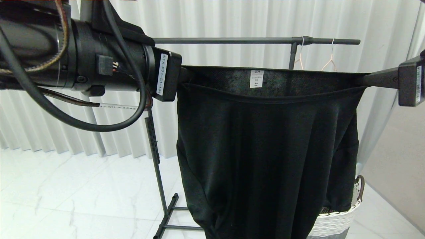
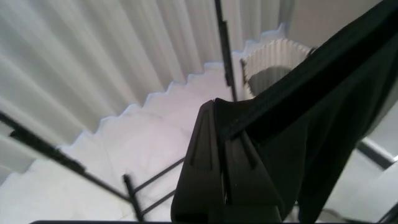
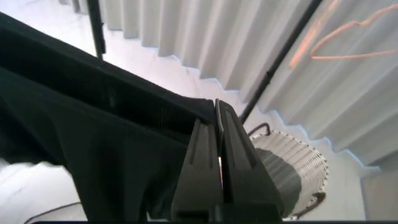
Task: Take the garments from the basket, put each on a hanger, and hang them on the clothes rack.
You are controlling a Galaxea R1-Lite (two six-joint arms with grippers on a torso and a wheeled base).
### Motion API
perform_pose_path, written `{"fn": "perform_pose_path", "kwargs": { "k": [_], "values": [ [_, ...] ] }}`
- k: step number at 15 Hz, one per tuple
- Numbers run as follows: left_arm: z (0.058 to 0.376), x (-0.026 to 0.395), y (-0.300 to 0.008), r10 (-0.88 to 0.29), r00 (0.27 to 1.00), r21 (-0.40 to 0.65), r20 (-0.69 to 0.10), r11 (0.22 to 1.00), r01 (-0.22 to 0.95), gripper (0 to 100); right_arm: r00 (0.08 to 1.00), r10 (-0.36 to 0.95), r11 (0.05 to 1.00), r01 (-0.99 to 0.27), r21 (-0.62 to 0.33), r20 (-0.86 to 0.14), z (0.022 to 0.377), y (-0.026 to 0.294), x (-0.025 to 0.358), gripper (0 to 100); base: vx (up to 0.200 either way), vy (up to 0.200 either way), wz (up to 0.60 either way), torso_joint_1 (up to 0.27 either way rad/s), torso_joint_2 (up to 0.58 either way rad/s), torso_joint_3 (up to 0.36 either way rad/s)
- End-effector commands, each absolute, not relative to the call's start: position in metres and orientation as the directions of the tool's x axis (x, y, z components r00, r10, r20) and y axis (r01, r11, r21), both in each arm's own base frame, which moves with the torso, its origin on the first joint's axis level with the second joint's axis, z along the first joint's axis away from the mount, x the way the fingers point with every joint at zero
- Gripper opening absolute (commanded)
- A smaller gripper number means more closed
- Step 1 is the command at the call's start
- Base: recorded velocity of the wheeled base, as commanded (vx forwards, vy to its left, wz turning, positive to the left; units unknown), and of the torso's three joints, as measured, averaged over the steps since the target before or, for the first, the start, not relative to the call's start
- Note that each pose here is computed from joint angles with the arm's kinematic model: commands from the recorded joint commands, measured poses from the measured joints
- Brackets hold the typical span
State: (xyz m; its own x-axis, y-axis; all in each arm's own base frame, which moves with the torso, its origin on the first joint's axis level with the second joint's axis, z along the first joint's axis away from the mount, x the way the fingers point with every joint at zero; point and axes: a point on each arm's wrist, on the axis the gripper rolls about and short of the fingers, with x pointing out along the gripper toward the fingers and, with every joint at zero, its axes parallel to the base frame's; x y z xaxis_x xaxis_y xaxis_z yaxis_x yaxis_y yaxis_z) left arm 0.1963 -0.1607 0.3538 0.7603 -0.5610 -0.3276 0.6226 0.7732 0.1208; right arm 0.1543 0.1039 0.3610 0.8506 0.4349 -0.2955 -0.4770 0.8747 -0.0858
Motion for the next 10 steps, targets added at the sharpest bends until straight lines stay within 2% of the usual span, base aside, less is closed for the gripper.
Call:
{"fn": "perform_pose_path", "kwargs": {
  "k": [1, 3, 5, 8, 10],
  "values": [
    [0.352, 0.195, -0.165, -0.578, 0.747, 0.085, -0.328, 0.769, 0.633, 0, 0.847, 0.437, 0.875, -0.479, -0.077, -0.302, 0.366, 0.087, 0.136, 0, 0.0, 0.0, 0.0, 0.0, 0.0, 0.0],
    [0.35, 0.202, -0.178, -0.612, 0.72, 0.058, -0.328, 0.747, 0.662, 0, 0.734, 0.557, 0.791, -0.611, -0.02, -0.389, 0.362, 0.066, 0.097, 0, 0.0, 0.0, 0.0, 0.0, 0.0, 0.0],
    [0.35, 0.208, -0.195, -0.674, 0.676, 0.045, -0.297, 0.698, 0.715, 0, 0.602, 0.682, 0.677, -0.735, 0.047, -0.415, 0.358, 0.058, 0.074, 0, 0.0, 0.0, 0.0, 0.0, 0.0, 0.0],
    [0.342, 0.215, -0.211, -0.698, 0.64, 0.039, -0.32, 0.666, 0.745, 0, 0.464, 0.779, 0.536, -0.842, 0.064, -0.422, 0.357, 0.066, 0.061, 0, 0.0, 0.0, 0.0, 0.0, 0.0, 0.0],
    [0.34, 0.216, -0.213, -0.697, 0.638, 0.039, -0.328, 0.664, 0.746, 0, 0.42, 0.801, 0.491, -0.869, 0.066, -0.427, 0.356, 0.07, 0.058, 0, 0.0, 0.0, 0.0, 0.0, 0.0, 0.0]
  ]
}}
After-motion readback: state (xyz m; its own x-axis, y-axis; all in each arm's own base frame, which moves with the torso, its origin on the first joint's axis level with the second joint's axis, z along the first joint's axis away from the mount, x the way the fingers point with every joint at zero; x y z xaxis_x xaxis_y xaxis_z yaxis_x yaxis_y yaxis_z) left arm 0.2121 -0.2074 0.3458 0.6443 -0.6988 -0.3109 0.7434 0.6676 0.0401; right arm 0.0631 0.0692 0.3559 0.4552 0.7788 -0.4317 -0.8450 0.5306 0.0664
